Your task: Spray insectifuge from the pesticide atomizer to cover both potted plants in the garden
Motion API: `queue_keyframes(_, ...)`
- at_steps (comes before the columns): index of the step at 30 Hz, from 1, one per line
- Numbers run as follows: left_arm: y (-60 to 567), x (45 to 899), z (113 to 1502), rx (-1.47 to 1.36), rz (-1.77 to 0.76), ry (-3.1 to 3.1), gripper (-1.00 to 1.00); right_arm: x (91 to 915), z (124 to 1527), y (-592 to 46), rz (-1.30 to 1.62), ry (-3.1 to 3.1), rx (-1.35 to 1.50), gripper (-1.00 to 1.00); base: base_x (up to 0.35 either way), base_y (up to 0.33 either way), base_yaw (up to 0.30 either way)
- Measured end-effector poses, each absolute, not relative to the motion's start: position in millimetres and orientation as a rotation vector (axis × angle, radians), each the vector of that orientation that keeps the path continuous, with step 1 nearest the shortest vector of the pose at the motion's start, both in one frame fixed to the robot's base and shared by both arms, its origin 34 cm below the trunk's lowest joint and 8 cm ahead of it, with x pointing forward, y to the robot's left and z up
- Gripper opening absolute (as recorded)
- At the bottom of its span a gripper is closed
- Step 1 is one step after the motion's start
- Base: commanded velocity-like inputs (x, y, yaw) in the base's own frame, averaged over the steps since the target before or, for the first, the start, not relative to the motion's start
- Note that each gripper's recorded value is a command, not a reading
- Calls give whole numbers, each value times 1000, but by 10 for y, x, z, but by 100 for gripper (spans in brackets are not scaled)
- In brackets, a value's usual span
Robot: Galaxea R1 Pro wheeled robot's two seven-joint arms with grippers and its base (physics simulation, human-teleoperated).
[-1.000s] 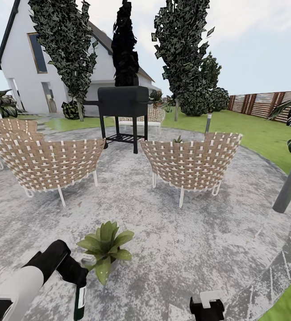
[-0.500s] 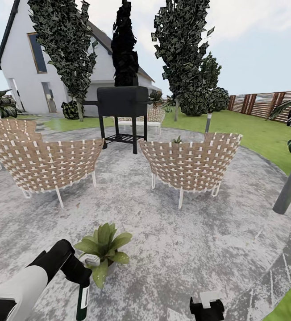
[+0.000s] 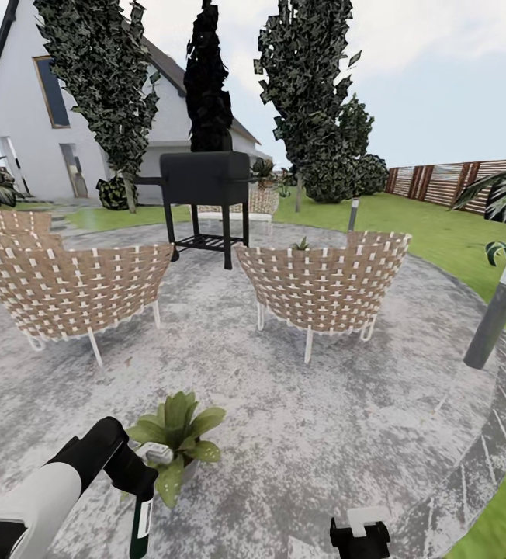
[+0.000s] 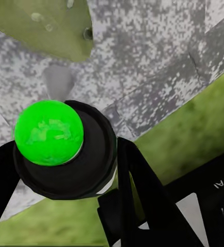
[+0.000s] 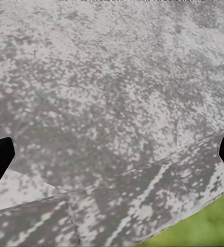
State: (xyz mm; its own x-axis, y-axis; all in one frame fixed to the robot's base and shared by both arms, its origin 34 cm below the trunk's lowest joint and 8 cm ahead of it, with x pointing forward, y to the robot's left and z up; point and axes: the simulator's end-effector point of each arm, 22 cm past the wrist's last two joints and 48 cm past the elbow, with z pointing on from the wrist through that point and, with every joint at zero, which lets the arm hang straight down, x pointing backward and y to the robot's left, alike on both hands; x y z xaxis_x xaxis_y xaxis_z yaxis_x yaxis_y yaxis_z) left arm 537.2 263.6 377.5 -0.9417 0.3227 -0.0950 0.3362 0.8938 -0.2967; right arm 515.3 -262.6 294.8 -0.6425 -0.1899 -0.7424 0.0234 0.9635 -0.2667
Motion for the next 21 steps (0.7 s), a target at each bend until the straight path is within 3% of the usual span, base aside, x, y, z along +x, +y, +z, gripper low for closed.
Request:
queue_keyframes(7,2631,5370,3773,528,-484,3015,-100,5145,2943,-2629,-319,2250,-117,100,-35,296,-2)
queue_keyframes(16,2640,5376,3772,531,-478,3014,-100,5143,2940,-2625,-318,2251,-117,100,-222,243,0)
queue_keyframes(21,2647,5377,3771,532,-476,3013,-100,5143,2941,-2627,-318,2250,-117,100,-179,83,-50)
